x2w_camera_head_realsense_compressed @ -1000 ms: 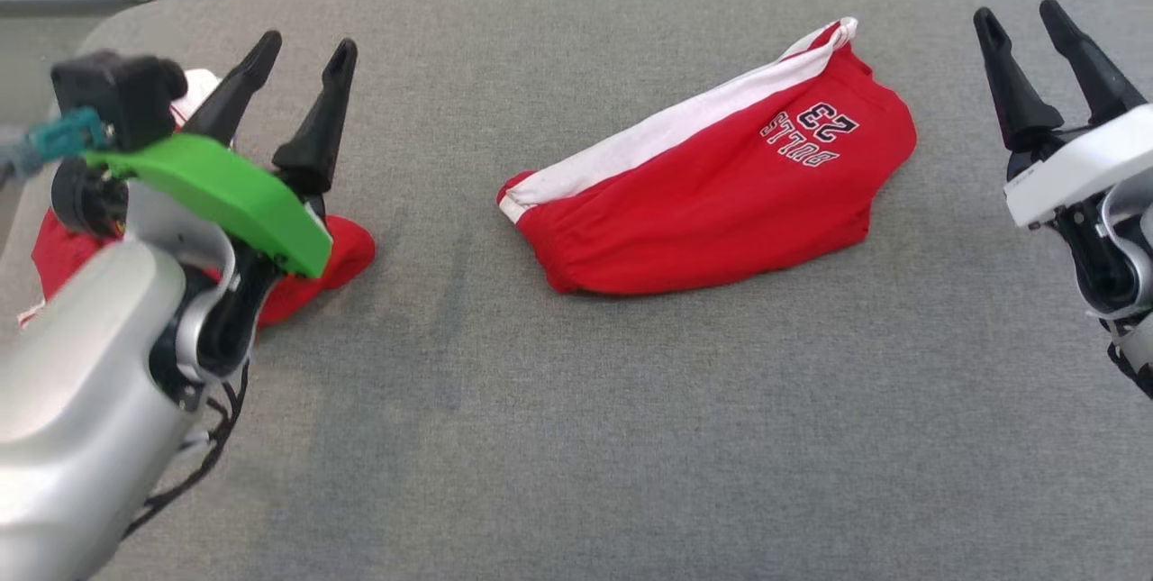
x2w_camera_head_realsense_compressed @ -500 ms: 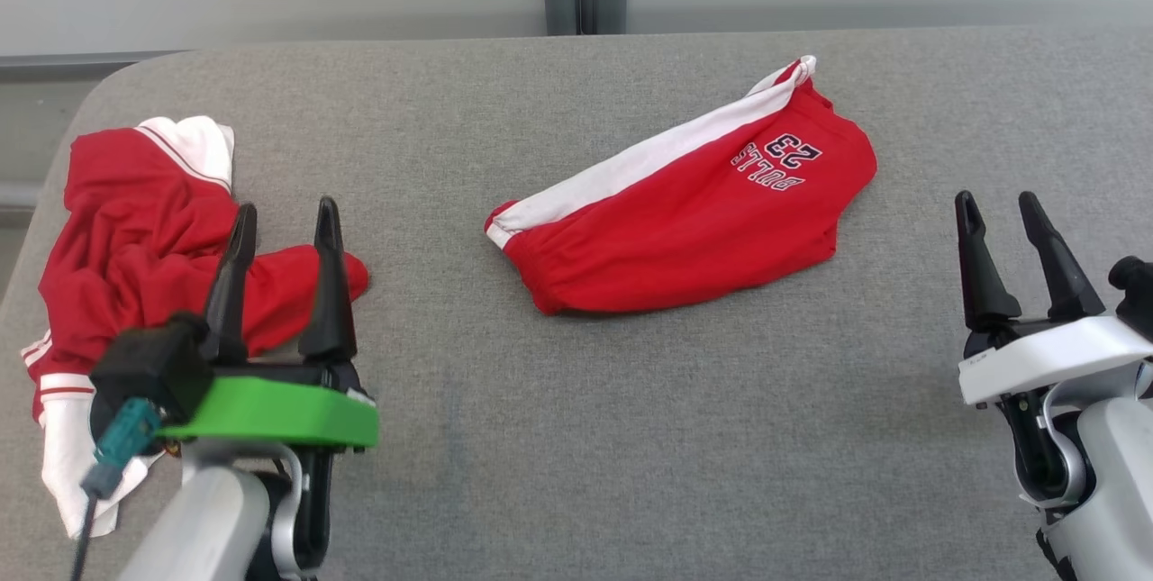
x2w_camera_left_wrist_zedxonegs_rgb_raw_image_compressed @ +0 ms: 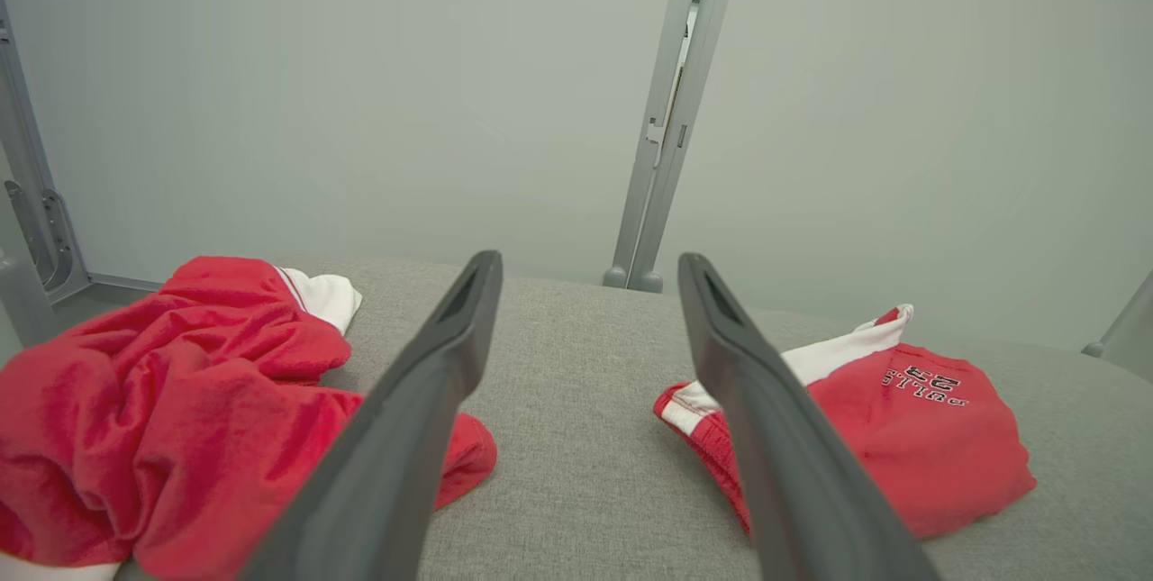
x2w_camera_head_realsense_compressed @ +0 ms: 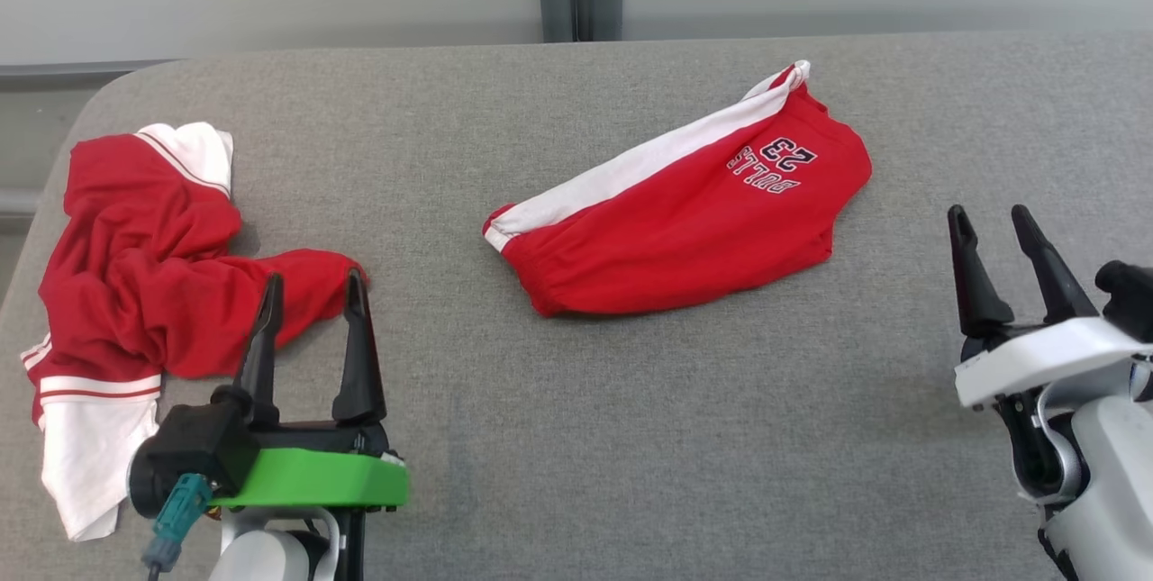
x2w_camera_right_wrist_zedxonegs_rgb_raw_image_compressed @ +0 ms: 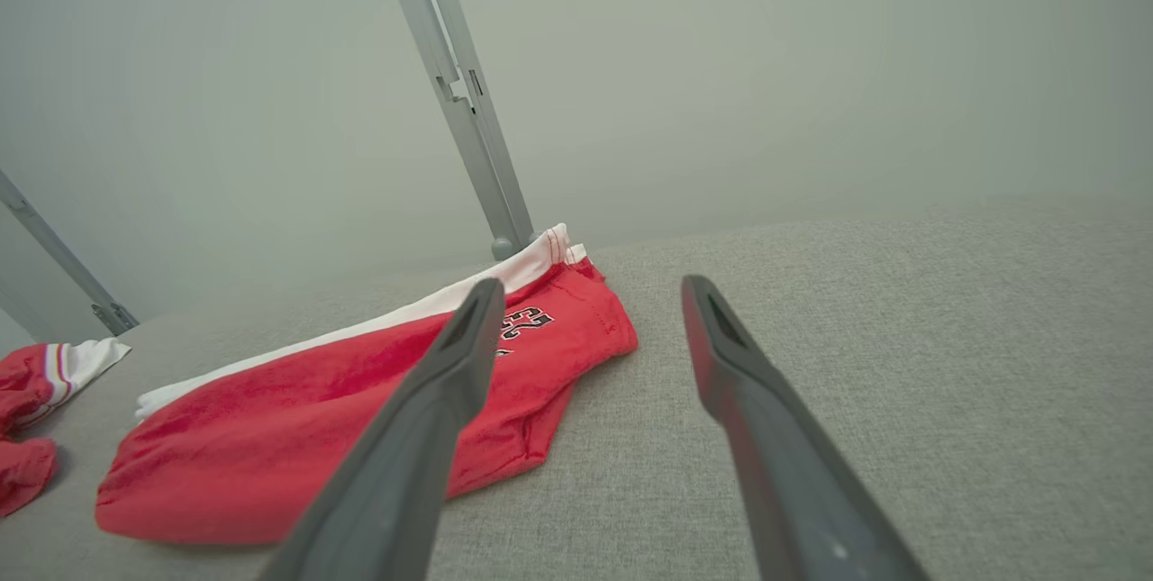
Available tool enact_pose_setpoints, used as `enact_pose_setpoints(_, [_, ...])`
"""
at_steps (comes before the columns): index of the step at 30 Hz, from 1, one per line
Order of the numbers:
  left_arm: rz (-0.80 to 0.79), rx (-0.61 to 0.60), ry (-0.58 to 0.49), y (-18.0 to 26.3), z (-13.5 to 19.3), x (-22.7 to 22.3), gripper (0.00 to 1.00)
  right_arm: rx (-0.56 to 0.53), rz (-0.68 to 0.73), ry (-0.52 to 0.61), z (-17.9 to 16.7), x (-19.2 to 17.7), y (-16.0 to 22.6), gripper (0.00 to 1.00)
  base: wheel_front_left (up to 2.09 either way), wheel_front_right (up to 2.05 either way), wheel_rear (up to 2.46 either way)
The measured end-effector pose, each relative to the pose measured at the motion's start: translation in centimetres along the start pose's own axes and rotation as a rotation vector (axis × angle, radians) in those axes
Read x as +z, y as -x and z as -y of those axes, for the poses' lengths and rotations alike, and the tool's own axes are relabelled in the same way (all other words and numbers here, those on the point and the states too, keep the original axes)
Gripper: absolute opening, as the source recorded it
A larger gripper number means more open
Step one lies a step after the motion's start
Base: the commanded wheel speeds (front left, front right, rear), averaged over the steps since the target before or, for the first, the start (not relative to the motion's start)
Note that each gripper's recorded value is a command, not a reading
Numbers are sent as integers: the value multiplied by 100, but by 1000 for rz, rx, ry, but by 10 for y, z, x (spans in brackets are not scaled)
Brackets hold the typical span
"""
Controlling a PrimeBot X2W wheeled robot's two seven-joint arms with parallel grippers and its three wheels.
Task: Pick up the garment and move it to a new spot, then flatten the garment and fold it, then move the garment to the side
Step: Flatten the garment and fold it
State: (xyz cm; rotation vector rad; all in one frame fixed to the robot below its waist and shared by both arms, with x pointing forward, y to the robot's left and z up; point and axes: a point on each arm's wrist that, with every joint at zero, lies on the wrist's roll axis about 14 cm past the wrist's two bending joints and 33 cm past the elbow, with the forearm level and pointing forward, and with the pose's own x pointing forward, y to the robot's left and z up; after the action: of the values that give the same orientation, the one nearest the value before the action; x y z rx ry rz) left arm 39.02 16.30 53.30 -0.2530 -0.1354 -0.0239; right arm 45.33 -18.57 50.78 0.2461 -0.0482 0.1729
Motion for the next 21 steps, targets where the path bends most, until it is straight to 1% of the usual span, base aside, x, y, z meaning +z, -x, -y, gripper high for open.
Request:
enact_pose_setpoints(3, [-15,-5,13,1,2,-7,100,8,-60,1,2,-10,-15,100,0,0,0])
enact_pose_setpoints(4, [-19,-5,16,1,2,-9,100,9,-66,-17,1,-10,-25,100,0,0,0])
enact_pose_setpoints(8, [-38,4,12,0,-2,-18,100,20,-119,-22,2,-13,-59,100,0,0,0])
enact_pose_setpoints(11, [-51,27,16,0,-9,-23,100,4,-188,-19,11,-23,-81,100,0,0,0])
enact_pose_setpoints(13, [-55,43,14,0,-14,-25,100,1,-237,-31,13,-33,-93,100,0,0,0])
enact_pose_setpoints(16, [-60,78,6,1,-26,-26,100,1,-316,-84,9,-53,-110,100,0,0,0])
enact_pose_setpoints(19, [-72,103,0,4,-35,-29,100,6,-404,-123,4,-75,-123,100,0,0,0])
enact_pose_setpoints(21, [-79,118,-7,4,-40,-32,100,10,-470,-129,3,-90,-128,100,0,0,0])
